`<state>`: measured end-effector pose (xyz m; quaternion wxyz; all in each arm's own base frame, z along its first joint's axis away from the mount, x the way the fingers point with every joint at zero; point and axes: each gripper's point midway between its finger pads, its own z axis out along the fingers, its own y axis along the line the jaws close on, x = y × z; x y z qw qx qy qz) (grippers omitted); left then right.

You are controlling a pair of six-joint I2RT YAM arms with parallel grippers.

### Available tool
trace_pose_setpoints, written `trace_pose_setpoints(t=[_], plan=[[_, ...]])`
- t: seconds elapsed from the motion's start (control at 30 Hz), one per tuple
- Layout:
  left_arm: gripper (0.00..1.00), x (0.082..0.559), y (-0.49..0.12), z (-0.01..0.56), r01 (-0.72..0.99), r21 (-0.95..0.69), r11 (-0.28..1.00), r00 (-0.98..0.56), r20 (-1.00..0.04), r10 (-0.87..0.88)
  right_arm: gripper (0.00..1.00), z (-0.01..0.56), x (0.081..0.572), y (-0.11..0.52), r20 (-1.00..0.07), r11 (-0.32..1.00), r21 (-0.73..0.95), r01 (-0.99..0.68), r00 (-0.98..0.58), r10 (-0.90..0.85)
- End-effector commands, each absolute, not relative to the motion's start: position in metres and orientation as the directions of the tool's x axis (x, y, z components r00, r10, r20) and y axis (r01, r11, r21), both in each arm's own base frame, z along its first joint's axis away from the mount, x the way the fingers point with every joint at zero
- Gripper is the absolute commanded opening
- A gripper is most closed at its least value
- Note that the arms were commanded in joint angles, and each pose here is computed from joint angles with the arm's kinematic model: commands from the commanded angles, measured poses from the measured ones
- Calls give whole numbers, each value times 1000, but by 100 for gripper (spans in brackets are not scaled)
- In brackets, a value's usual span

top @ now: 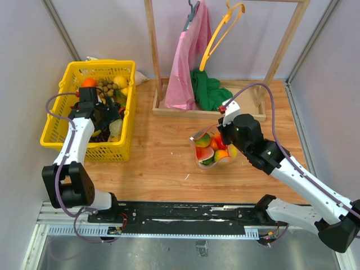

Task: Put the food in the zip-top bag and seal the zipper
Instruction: Pick up the fake vegetable from the bin.

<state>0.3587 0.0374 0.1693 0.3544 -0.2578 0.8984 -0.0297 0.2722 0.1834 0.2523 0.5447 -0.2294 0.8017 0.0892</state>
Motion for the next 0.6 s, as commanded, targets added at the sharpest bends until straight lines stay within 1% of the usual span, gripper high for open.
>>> trace_pose_setpoints(t=[0.0,0.17,0.33,0.57], plan=[[92,373,34,158,-401,-279,873,-624,-614,-483,1,256,278,185,-928,887,-85,-453,-289,-237],[90,377,30,132,-396,-288,872,-663,-568,-488,1,255,278,187,-927,885,-82,-458,-291,-237],[83,373,21,110,-384,-316,867,-706,-504,-497,1,254,279,188,-926,884,-82,-460,-292,-238],[80,369,26,102,-404,-280,871,-717,-493,-492,1,254,278,188,-927,884,-78,-461,-293,-235]])
